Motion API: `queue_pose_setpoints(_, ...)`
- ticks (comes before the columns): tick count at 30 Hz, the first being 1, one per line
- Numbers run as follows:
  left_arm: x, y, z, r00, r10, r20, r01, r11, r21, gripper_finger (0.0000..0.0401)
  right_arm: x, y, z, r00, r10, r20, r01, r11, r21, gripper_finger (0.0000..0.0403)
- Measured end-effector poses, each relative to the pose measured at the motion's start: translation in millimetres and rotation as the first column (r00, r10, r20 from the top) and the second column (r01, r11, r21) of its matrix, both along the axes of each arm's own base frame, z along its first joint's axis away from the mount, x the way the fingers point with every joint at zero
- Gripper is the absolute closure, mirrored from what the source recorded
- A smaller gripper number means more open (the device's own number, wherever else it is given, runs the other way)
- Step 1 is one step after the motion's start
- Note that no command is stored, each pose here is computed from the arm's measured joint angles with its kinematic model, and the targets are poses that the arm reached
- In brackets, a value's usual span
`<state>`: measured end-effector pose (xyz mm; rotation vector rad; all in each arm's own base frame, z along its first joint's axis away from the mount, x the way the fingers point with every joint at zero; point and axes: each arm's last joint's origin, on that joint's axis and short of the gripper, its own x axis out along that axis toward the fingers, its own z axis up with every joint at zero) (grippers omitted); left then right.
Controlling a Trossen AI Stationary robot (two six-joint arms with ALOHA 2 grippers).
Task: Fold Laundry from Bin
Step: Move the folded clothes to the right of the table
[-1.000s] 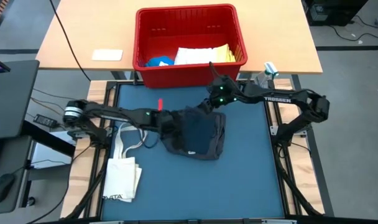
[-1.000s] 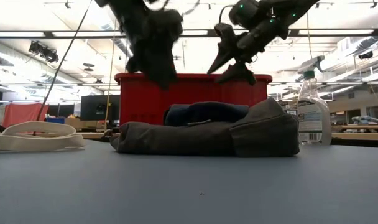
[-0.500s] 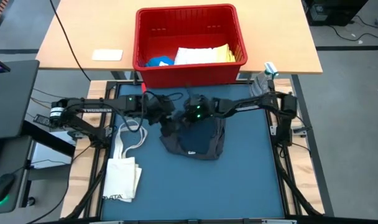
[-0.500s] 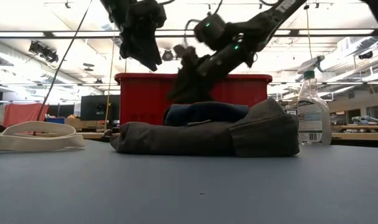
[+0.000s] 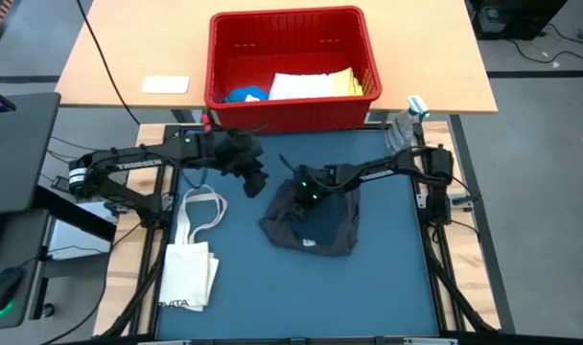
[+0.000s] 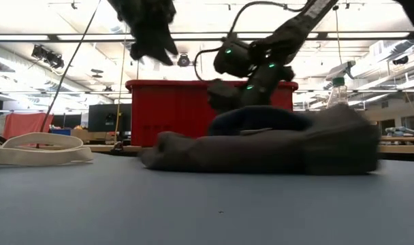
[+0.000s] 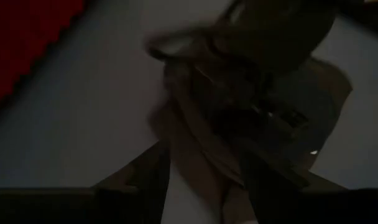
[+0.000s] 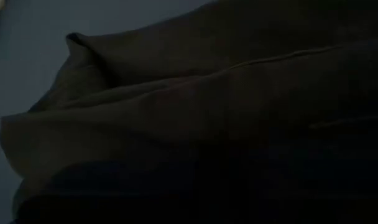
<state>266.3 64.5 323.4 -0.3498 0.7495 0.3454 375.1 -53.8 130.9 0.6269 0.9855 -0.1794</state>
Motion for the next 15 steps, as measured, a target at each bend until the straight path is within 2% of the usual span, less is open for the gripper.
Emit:
queue_pose_setpoints(3, -13, -7, 20, 0.995, 0.017, 0.097, -0.019, 1.0, 0.022, 0.0209, -19, 12, 5, 1.0, 0.023, -0.018, -0.023, 1.0, 0.009, 0.0339)
queue_pose_setpoints(9, -30, -20, 47, 0.966, 0.004, 0.26, -0.018, 0.999, 0.051, 0.0209, -73, 25, 12, 0.999, -0.016, -0.045, 0.017, 1.0, 0.023, 0.0341)
queue_pose_setpoints(15, -31, -20, 50, 0.95, 0.094, 0.297, -0.098, 0.995, -0.003, 0.0209, -125, 26, 11, 0.997, -0.066, -0.047, 0.068, 0.997, 0.043, 0.0342)
